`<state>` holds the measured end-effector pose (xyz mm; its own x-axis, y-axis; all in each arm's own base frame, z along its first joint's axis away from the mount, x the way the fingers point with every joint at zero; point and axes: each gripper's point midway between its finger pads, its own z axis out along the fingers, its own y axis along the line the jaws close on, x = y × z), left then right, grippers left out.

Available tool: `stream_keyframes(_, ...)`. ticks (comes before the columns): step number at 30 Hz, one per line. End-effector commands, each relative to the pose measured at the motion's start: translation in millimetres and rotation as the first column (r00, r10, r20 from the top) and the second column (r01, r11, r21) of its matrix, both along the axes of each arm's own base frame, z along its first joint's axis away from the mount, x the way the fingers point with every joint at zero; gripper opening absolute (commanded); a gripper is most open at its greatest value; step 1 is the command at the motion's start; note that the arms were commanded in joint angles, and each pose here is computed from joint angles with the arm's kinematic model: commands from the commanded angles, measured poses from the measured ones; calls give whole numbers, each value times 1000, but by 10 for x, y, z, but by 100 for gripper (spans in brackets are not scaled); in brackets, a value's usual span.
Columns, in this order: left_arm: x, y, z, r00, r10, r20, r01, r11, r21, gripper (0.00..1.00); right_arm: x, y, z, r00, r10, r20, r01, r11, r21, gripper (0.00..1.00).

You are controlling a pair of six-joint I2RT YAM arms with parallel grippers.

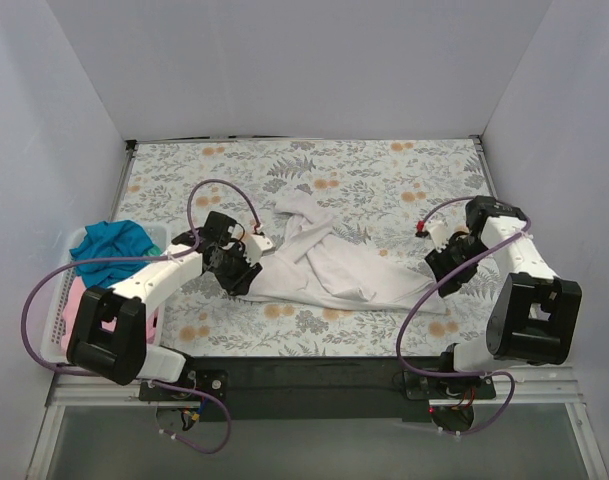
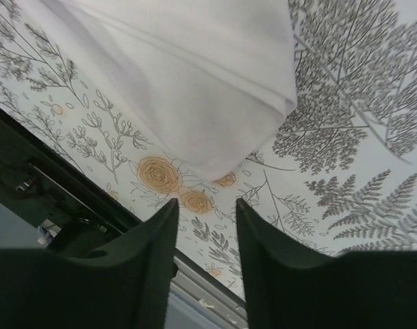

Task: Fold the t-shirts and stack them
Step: Flatten the tshirt out

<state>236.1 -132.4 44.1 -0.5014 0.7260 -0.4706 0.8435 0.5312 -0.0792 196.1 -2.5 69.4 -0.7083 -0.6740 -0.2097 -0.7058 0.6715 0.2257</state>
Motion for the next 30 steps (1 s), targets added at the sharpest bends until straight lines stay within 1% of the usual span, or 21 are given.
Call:
stream_keyframes(1, -52, -38, 256, 999, -41, 31, 43, 997, -62, 36, 186, 196, 322, 997, 35, 71, -43, 992, 116, 51)
stream_keyframes(2, -18, -71, 342, 998, -27, 51, 32, 995, -90, 40, 317, 227, 443, 993, 30, 116, -45, 991, 124, 52)
stream_keyframes(3, 12, -90, 392, 998, -13, 60, 20, 994, -108, 44, 360, 312, 482, 993, 29, 118, -46, 989, 139, 52)
stream_keyframes(5, 186, -155, 546, 995, 62, 78, -49, 985, -164, 46, 492, 464, 594, 989, 29, 143, -54, 983, 173, 52)
stream_keyframes(6, 253, -176, 572, 993, 89, 73, -75, 981, -178, 47, 515, 623, 642, 990, 27, 137, -55, 977, 208, 51)
stream_keyframes(7, 347, -231, 644, 988, 142, 57, -128, 970, -205, 47, 549, 671, 657, 991, 10, 130, -39, 973, 225, 50)
stream_keyframes(8, 405, -260, 557, 986, 169, 8, -164, 967, -196, 47, 572, 818, 650, 992, 38, 123, -67, 968, 242, 50)
stream_keyframes(10, 504, -302, 514, 972, 231, -48, -236, 952, -196, 47, 589, 1071, 688, 992, 62, 111, -91, 957, 276, 50)
stream_keyframes(11, 591, -352, 529, 957, 278, -79, -288, 935, -207, 47, 600, 1155, 689, 991, 73, 110, -102, 953, 285, 50)
stream_keyframes(12, 621, -366, 426, 945, 304, -121, -322, 927, -192, 47, 592, 1310, 667, 989, 109, 101, -135, 945, 299, 51)
stream_keyframes(13, 654, -379, 386, 935, 325, -145, -348, 918, -189, 48, 572, 1392, 656, 989, 116, 88, -137, 942, 307, 57)
stream_keyframes(14, 705, -400, 381, 925, 344, -159, -371, 909, -191, 48, 562, 1463, 615, 989, 130, 74, -147, 940, 307, 59)
stream_keyframes(15, 713, -402, 288, 904, 378, -201, -412, 895, -169, 48, 532, 1592, 586, 982, 170, 82, -188, 935, 302, 62)
stream_keyframes(16, 736, -404, 266, 894, 395, -212, -431, 887, -163, 48, 506, 1653, 557, 981, 180, 76, -194, 935, 298, 66)
stream_keyframes(19, 755, -378, 143, 866, 438, -240, -476, 871, -126, 50, 449, 1850, 470, 967, 239, 86, -254, 927, 277, 70)
stream_keyframes(23, 763, -337, -5, 848, 463, -259, -497, 863, -84, 55, 351, 2053, 341, 958, 283, 45, -284, 921, 266, 72)
stream_keyframes(27, 770, -300, -113, 841, 478, -254, -506, 860, -59, 55, 299, 2186, 204, 947, 318, 37, -318, 920, 231, 72)
stream_keyframes(30, 868, -268, -81, 841, 500, -208, -522, 851, -63, 54, 309, 2206, 103, 951, 310, 19, -307, 928, 210, 72)
